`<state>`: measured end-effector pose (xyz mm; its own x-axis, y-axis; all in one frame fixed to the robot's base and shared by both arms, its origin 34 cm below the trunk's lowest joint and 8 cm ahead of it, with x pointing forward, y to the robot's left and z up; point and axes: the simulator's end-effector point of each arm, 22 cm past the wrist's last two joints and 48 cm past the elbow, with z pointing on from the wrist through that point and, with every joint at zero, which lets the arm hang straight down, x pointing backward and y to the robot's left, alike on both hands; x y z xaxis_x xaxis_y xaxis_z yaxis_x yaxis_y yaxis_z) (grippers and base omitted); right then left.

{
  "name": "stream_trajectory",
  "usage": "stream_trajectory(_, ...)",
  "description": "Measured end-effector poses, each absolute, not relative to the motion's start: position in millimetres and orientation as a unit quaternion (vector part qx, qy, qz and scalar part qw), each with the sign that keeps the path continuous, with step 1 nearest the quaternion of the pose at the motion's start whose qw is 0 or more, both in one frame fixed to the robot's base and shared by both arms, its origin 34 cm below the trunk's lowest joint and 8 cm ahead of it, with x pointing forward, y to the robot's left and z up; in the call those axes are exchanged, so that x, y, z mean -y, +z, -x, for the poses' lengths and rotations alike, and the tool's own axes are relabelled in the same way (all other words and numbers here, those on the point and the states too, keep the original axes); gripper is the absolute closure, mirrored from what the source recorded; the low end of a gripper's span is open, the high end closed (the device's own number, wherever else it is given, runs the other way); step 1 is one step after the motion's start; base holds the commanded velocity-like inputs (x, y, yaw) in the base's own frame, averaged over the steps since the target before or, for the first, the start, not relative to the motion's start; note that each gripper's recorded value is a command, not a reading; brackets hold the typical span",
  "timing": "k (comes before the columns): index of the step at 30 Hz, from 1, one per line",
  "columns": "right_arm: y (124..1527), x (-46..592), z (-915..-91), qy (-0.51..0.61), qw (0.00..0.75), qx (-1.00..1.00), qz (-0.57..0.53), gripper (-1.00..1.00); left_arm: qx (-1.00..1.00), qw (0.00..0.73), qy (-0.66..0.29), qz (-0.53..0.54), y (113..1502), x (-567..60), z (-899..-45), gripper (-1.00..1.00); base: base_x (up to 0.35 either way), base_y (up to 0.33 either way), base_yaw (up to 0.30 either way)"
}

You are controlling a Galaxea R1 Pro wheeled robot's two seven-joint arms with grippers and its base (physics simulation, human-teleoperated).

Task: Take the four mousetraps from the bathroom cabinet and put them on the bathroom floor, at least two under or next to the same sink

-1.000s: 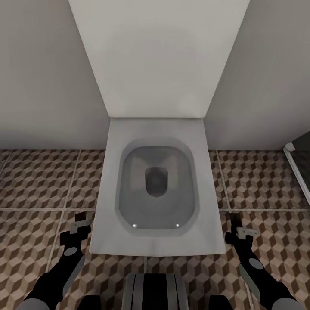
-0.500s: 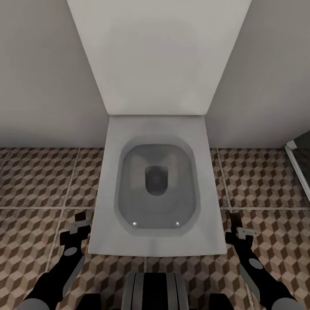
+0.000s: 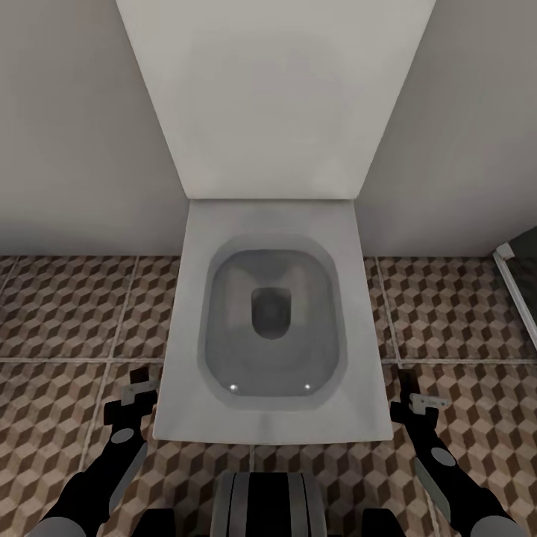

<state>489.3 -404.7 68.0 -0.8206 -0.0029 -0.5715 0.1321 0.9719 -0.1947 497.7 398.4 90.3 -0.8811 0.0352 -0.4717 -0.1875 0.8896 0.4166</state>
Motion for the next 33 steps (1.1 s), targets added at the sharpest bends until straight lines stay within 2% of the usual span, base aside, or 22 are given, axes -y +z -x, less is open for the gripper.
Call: stream_trajectory(33, 68.3, 405.3, -489.6, -0.114, 0.298, -0.947, -0.035, 1.0, -0.942, 0.24, 0.232, 0.04, 90.2, -398.9, -496.7, 1.0, 0.0, 0.0, 0.0)
